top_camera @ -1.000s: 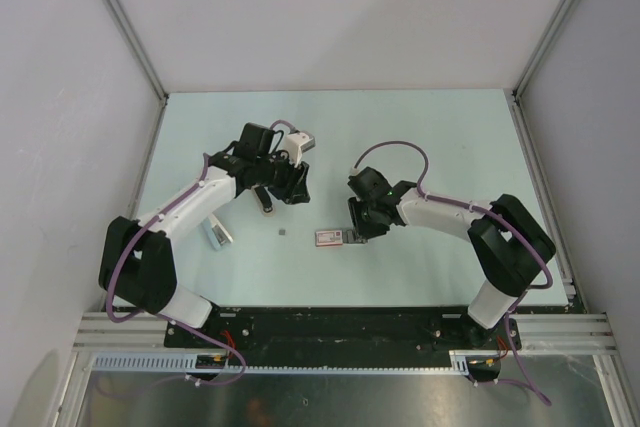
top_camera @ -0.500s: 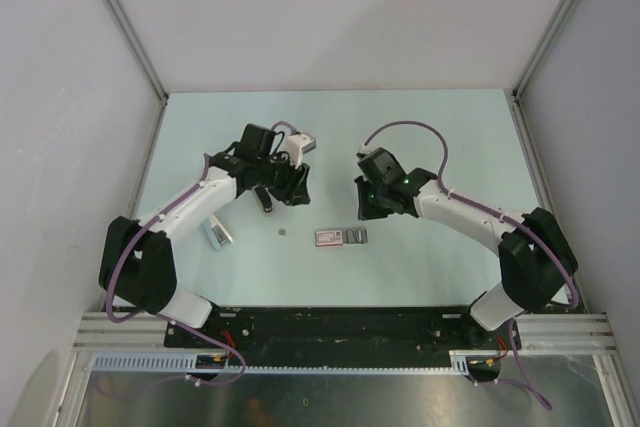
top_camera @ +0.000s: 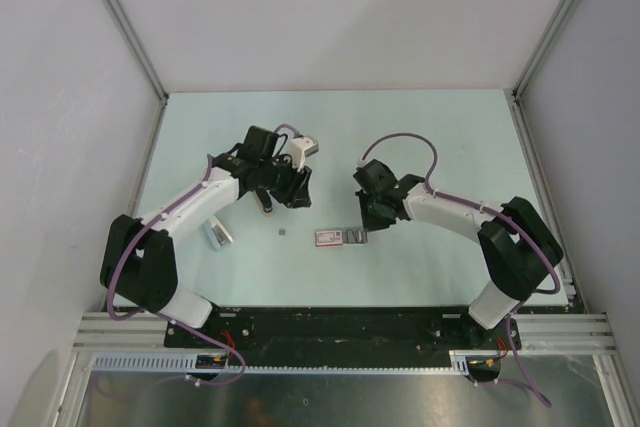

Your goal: Unload the staples from the stapler

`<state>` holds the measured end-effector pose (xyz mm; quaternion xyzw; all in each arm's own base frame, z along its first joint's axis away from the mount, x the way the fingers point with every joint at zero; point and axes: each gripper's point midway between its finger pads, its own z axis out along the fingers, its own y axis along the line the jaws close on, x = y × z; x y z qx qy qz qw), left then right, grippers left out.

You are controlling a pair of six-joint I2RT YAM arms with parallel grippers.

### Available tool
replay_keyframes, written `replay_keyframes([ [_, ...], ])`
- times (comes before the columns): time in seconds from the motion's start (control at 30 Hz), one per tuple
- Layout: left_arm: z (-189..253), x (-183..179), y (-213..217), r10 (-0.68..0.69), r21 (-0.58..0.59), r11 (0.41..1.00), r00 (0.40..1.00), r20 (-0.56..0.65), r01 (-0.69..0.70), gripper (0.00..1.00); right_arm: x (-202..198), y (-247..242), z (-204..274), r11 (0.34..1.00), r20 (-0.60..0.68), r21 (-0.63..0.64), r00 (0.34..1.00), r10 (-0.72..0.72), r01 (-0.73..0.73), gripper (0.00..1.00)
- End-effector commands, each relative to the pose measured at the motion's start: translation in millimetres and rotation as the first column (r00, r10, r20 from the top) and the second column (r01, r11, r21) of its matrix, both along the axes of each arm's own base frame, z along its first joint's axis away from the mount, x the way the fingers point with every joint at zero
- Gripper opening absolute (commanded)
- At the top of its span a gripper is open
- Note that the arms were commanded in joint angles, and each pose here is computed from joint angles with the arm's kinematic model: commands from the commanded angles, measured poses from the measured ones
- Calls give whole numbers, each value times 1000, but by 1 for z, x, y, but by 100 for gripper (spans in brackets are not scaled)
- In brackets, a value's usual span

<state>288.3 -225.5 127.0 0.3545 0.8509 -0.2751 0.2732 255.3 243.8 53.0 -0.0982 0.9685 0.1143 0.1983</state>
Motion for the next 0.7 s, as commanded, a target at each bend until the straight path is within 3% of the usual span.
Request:
replay_keyframes([
  [0.0, -3, -1, -2, -68, 15, 998, 997, 43, 68, 46, 5, 6, -4, 1000, 18, 6, 1000, 1, -2, 6],
  [0.67, -4, -4, 2, -74, 30, 997, 996, 58, 73, 46, 0, 15, -19, 1000, -9, 7, 1000, 17, -17, 5],
])
